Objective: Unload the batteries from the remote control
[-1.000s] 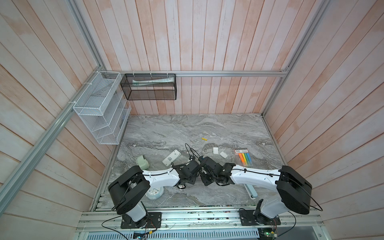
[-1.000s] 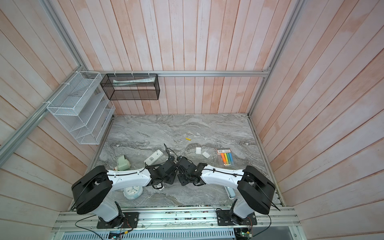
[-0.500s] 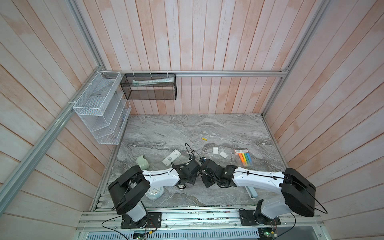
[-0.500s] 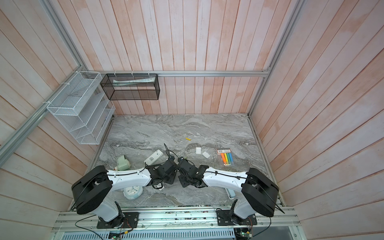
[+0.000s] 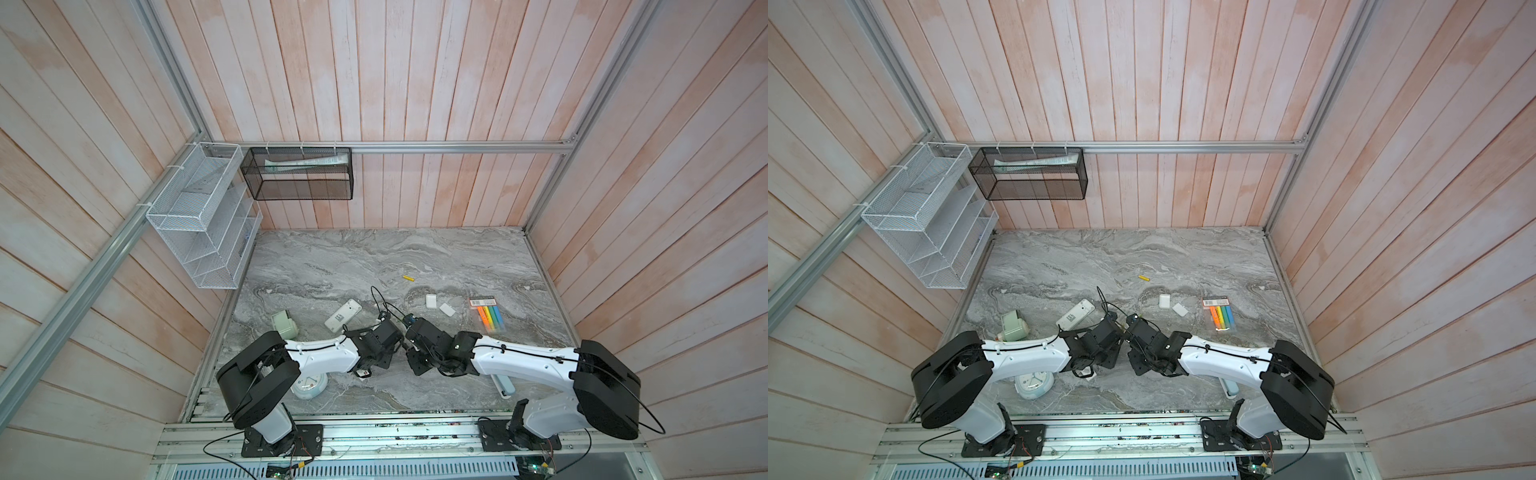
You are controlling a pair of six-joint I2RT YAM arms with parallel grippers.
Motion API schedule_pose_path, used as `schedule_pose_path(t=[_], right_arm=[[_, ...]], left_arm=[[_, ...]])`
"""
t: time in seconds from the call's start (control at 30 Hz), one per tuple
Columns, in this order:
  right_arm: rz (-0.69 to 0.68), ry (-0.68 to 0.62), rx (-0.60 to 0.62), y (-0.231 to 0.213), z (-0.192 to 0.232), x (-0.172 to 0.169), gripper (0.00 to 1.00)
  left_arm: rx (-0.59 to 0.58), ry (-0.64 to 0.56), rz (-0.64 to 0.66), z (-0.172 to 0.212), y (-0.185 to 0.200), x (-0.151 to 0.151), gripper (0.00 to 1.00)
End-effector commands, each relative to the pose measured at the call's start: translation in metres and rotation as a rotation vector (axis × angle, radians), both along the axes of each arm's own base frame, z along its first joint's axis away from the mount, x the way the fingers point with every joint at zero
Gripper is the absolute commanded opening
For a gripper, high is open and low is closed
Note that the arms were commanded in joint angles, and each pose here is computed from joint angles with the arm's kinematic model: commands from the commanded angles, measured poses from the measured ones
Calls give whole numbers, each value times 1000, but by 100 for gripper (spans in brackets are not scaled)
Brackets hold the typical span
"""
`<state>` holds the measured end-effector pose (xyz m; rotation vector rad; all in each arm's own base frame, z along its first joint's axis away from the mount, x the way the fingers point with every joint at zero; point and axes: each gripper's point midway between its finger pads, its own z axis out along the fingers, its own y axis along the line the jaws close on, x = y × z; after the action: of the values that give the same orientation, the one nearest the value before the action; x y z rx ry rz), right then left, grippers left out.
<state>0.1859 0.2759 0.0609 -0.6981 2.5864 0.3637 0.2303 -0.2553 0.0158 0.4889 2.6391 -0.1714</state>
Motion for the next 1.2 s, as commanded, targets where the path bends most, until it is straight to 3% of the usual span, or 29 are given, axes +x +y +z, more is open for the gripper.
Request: schedule_pose_path(t=[0.0,0.53,0.77,0.9,1.17], right_arm=[[-50,-24,-19,-14,1,8,0],[-109,-62,34,-33,8,22,0],[-201,-86,61,-56,15,37,0],[-263,-69,50,-78,6,37,0],[-279,-8,59,-83,-21,24,0]], left_arm=[[134,262,-22,-52,35,-54,56],[143,261,-24,-53,34,-53,56],[150,244,16,-50,36,-48,57],[156,241,54,-49,38,-43,61],[130,222,68,-44,34,-36,78]])
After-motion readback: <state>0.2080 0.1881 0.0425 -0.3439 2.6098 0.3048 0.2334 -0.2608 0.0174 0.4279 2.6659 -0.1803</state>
